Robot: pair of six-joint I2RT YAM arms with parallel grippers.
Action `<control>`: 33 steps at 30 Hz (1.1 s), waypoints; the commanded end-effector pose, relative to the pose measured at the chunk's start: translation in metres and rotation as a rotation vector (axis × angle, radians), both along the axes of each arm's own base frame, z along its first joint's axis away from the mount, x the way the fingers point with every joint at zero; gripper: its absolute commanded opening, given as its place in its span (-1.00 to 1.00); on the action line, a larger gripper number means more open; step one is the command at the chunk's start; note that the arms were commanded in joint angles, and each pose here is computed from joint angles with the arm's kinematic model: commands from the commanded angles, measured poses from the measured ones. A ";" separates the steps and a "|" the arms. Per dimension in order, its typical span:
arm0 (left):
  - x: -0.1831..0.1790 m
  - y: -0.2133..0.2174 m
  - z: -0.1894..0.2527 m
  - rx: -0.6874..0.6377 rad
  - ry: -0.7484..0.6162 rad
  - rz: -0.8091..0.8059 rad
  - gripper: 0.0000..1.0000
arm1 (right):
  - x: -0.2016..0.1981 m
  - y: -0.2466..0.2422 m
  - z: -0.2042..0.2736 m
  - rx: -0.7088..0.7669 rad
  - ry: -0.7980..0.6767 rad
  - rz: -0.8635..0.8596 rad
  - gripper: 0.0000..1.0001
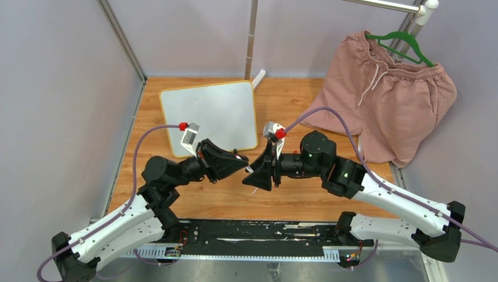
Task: Write a sentence on the whiteboard
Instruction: Move the whiteboard to the center of the board.
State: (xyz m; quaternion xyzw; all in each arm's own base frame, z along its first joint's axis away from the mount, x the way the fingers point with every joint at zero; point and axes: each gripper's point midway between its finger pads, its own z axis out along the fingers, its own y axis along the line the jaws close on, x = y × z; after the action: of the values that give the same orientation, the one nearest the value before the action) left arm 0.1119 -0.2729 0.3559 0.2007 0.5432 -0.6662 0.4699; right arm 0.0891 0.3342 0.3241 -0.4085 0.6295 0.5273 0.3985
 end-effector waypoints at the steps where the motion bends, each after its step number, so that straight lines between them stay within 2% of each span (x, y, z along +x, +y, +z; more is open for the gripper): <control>1: 0.011 0.019 0.030 -0.127 -0.007 0.120 -1.00 | 0.002 -0.004 0.027 0.083 -0.043 -0.039 0.15; 3: 0.016 0.025 0.042 -0.167 -0.003 0.161 -1.00 | 0.005 -0.007 0.040 0.139 -0.057 -0.068 0.42; 5: 0.022 0.032 0.051 -0.204 0.010 0.203 -1.00 | 0.006 -0.013 0.049 0.178 -0.068 -0.096 0.49; 8: 0.032 0.046 0.064 -0.304 0.062 0.277 -1.00 | 0.008 -0.023 0.059 0.255 -0.073 -0.142 0.51; 13: 0.053 0.081 0.080 -0.566 0.161 0.395 -1.00 | 0.015 -0.035 0.071 0.417 -0.107 -0.226 0.51; 18: 0.051 0.095 0.103 -0.766 0.161 0.344 -1.00 | 0.032 -0.033 0.088 0.534 -0.151 -0.314 0.45; 23: 0.038 0.085 0.114 -0.802 0.126 0.219 -1.00 | 0.046 -0.020 0.112 0.610 -0.189 -0.349 0.43; 33: 0.032 0.088 0.109 -0.773 0.095 0.238 -1.00 | 0.049 0.004 0.145 0.707 -0.245 -0.363 0.42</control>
State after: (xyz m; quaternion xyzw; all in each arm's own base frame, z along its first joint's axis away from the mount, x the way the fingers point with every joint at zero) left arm 0.1539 -0.1952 0.4560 -0.0928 0.3214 -0.7662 0.5486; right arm 0.1432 0.3471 0.4144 -0.2193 0.4871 0.5689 0.6253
